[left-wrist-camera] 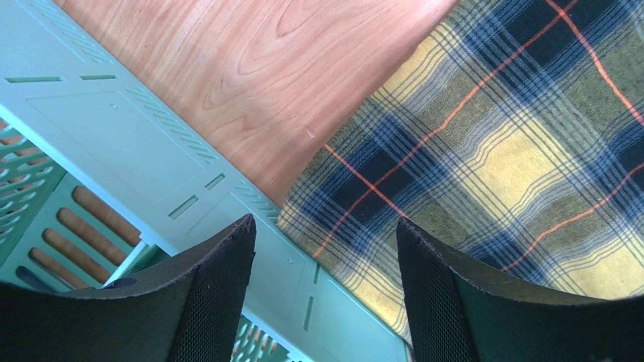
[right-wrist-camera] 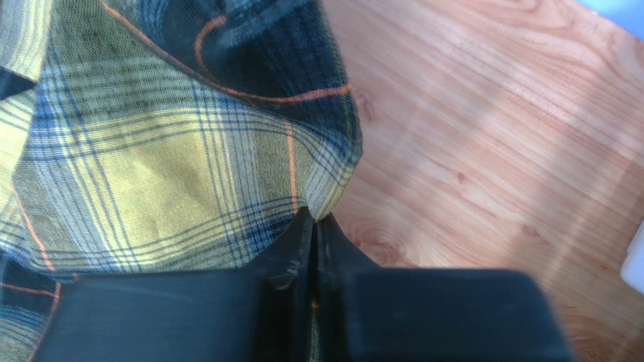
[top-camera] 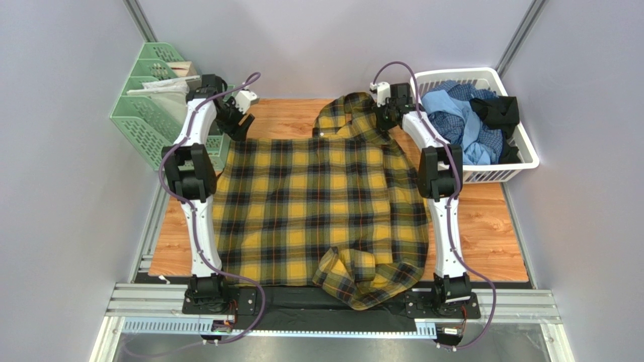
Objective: Fold and stack the long sleeve shirts
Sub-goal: Fold the shirt
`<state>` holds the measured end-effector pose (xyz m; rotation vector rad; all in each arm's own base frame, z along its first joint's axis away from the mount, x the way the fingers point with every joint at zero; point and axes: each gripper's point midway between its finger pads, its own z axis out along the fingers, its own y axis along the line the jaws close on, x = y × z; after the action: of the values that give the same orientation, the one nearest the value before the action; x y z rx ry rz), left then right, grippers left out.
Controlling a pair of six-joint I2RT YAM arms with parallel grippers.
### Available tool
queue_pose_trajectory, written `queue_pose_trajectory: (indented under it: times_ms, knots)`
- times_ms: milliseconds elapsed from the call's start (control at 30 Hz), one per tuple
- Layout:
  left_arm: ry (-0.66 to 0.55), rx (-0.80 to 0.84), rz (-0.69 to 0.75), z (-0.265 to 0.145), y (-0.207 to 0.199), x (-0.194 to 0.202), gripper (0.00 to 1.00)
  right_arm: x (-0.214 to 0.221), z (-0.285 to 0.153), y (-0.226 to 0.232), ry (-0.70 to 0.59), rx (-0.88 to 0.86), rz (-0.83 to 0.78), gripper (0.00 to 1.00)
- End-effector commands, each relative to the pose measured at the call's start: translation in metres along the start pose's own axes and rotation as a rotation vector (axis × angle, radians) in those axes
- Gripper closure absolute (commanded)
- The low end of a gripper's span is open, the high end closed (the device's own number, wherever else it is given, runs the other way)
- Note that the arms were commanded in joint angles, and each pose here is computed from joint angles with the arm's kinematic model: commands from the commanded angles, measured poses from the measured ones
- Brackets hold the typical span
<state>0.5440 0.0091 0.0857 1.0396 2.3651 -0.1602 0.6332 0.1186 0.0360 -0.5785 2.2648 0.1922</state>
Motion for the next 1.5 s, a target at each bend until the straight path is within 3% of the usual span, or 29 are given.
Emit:
queue_pose_trajectory:
  times_ms: [0,333,500,767,1067,1333,1367,1467]
  knots:
    - [0.012,-0.056,0.029,-0.006,0.02,0.003,0.28,-0.005,-0.013,-0.008,0.004,0.017,-0.038,1.0]
    - [0.02,-0.028,0.138,0.01,0.023,0.005,0.32,-0.021,-0.041,-0.049,-0.048,0.1,-0.041,1.0]
    - [0.069,-0.031,0.198,0.027,0.026,0.014,0.35,-0.022,-0.04,-0.046,-0.053,0.084,-0.047,1.0]
    - [0.026,-0.112,0.312,0.041,0.042,-0.012,0.36,-0.018,-0.036,-0.045,-0.046,0.073,-0.057,1.0]
    - [0.045,-0.102,0.407,0.062,0.049,-0.002,0.42,-0.016,-0.037,-0.042,-0.044,0.058,-0.068,1.0]
    - [0.045,-0.025,0.437,0.065,0.033,0.003,0.6,-0.024,-0.042,-0.04,-0.059,0.049,-0.082,1.0]
    - [0.041,-0.02,0.432,0.063,0.032,0.003,0.74,-0.027,-0.045,-0.04,-0.066,0.048,-0.085,1.0]
    - [0.007,-0.017,0.431,0.052,0.029,-0.007,0.96,-0.038,-0.055,-0.038,-0.087,0.045,-0.093,1.0]
